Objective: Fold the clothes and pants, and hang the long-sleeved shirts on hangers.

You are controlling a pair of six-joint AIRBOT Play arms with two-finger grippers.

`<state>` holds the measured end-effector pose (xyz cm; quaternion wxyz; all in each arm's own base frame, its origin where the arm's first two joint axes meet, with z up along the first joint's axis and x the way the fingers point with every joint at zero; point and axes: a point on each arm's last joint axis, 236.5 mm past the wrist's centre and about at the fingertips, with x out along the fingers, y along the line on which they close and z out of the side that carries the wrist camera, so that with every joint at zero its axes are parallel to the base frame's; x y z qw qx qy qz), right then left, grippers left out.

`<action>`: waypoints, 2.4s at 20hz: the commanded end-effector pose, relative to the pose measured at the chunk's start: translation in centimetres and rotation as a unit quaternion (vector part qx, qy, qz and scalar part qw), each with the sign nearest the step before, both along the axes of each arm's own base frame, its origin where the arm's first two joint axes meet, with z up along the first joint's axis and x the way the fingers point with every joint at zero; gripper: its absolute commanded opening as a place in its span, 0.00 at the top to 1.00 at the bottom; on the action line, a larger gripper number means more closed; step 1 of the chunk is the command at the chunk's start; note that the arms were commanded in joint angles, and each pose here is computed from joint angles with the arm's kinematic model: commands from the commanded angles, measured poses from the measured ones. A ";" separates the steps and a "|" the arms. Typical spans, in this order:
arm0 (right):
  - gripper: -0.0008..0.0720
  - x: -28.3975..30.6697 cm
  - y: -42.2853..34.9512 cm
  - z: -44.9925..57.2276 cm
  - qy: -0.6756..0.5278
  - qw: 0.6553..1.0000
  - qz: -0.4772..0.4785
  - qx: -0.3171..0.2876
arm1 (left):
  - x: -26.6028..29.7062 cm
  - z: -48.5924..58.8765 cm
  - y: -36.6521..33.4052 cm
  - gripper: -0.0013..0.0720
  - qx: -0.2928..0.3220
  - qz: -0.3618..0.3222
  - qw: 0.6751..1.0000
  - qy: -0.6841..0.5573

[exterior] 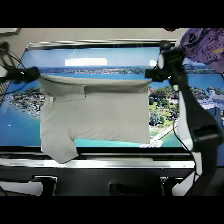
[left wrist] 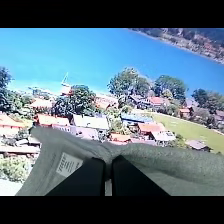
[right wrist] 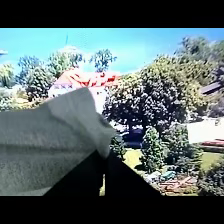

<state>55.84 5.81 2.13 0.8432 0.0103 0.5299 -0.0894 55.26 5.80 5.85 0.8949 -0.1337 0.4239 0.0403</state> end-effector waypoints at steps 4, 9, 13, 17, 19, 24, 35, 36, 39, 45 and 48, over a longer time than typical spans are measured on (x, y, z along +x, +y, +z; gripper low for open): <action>0.87 -0.4 0.2 -6.5 0.061 0.998 -0.013 0.000 | 1.0 -8.4 -0.6 0.78 -0.015 -0.002 0.998 0.062; 0.40 -2.9 -0.3 -2.4 0.084 0.996 0.027 -0.017 | -2.0 -4.6 1.7 0.01 -0.020 0.014 0.994 0.105; 0.40 -4.2 -3.5 6.0 0.024 0.999 0.033 0.020 | -9.0 -0.6 7.7 0.02 -0.001 0.063 0.984 0.164; 0.42 -12.1 -3.9 3.7 0.092 0.977 0.080 0.176 | -16.3 0.3 10.6 0.02 -0.073 0.139 0.976 0.150; 0.42 -17.9 -2.3 0.4 0.130 0.949 0.087 0.273 | -19.3 -0.9 10.5 0.02 -0.118 0.168 0.969 0.138; 0.33 -27.3 2.0 -5.9 0.159 0.887 0.036 0.432 | -23.9 -5.0 10.2 0.02 -0.151 0.205 0.950 0.179; 0.34 -30.9 3.1 -11.6 0.186 0.872 0.004 0.452 | -23.7 -5.2 10.1 0.02 -0.151 0.204 0.951 0.178; 0.34 -30.8 3.2 -11.8 0.188 0.871 0.002 0.453 | -23.7 -5.2 10.1 0.02 -0.150 0.204 0.951 0.177; 0.34 -30.6 3.0 -12.5 0.189 0.872 -0.007 0.452 | -23.5 -5.4 10.2 0.02 -0.151 0.205 0.951 0.177; 0.36 -30.7 3.7 -14.1 0.211 0.851 -0.033 0.479 | -23.7 -5.6 10.0 0.02 -0.162 0.219 0.945 0.184; 0.70 -30.7 3.7 -14.2 0.213 0.851 -0.034 0.478 | -23.7 -5.6 10.0 0.02 -0.170 0.234 0.940 0.184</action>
